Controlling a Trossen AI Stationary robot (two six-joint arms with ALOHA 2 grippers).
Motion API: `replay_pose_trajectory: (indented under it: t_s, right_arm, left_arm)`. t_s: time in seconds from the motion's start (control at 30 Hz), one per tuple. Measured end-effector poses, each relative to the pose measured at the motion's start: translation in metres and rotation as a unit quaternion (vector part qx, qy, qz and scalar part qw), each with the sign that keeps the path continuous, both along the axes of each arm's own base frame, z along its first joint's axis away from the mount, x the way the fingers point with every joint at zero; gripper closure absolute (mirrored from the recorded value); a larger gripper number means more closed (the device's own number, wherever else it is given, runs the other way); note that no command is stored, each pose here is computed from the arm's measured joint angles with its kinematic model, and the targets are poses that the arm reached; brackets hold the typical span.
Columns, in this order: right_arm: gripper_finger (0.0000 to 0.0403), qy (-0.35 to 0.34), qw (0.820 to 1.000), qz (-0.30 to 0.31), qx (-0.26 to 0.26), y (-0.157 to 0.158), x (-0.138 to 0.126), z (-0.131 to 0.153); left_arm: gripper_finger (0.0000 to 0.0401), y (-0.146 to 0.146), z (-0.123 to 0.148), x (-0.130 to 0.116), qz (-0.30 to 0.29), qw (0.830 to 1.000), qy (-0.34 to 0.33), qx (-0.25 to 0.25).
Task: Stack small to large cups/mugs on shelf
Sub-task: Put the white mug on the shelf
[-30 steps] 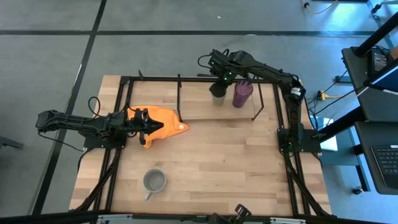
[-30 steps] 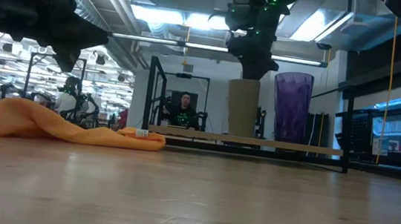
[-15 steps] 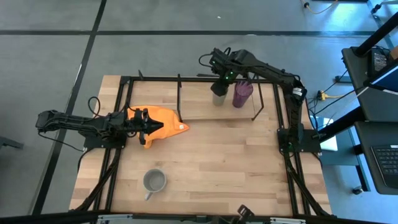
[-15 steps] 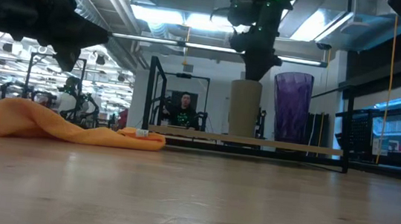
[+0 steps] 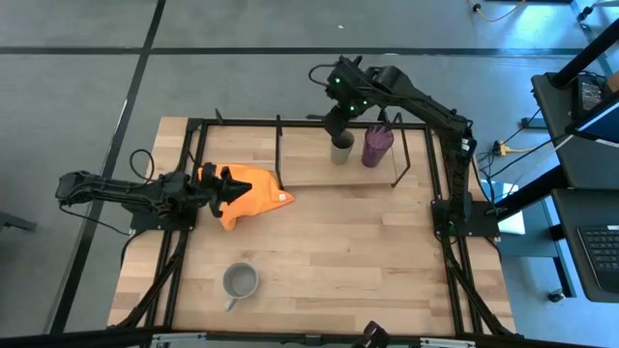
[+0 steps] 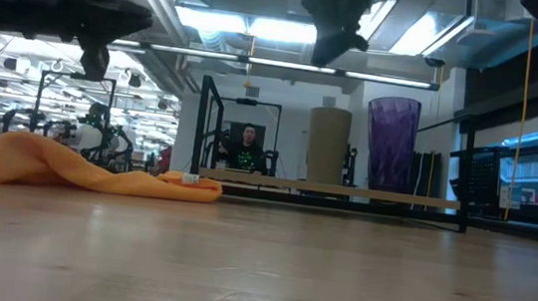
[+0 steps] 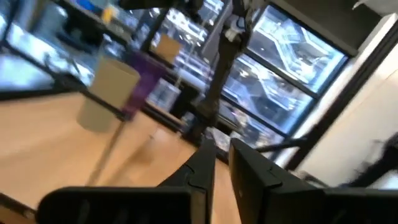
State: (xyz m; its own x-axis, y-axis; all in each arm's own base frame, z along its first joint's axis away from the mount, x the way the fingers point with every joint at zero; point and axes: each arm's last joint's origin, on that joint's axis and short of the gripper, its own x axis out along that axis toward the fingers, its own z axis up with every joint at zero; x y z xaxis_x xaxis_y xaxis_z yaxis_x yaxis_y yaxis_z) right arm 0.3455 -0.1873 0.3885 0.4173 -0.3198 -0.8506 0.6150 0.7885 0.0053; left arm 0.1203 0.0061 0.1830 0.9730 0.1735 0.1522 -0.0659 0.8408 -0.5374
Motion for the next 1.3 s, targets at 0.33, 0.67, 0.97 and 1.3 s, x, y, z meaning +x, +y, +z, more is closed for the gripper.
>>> replay_pose_trajectory:
  t_s: [0.33, 0.67, 0.97, 1.3]
  right_arm:
    - [0.0312, -0.042, 0.999, -0.014, -0.013, 0.001, -0.004, 0.021]
    - [0.0312, -0.043, 0.999, -0.023, -0.005, 0.001, -0.003, 0.019]
    - [0.0312, -0.047, 0.999, -0.017, 0.004, 0.002, -0.003, 0.019]
    - [0.0312, -0.041, 0.999, -0.013, 0.008, 0.004, -0.003, 0.018]
  left_arm:
    - [0.0360, 0.006, 0.008, -0.004, 0.110, 0.992, -0.050, -0.039]
    - [0.0360, 0.004, 0.034, -0.004, 0.072, 0.992, -0.100, -0.029]
    - [0.0360, -0.001, 0.093, -0.017, 0.000, 0.944, 0.316, -0.096]
    - [0.0341, -0.031, 0.122, -0.007, -0.063, 0.859, 0.444, -0.246]
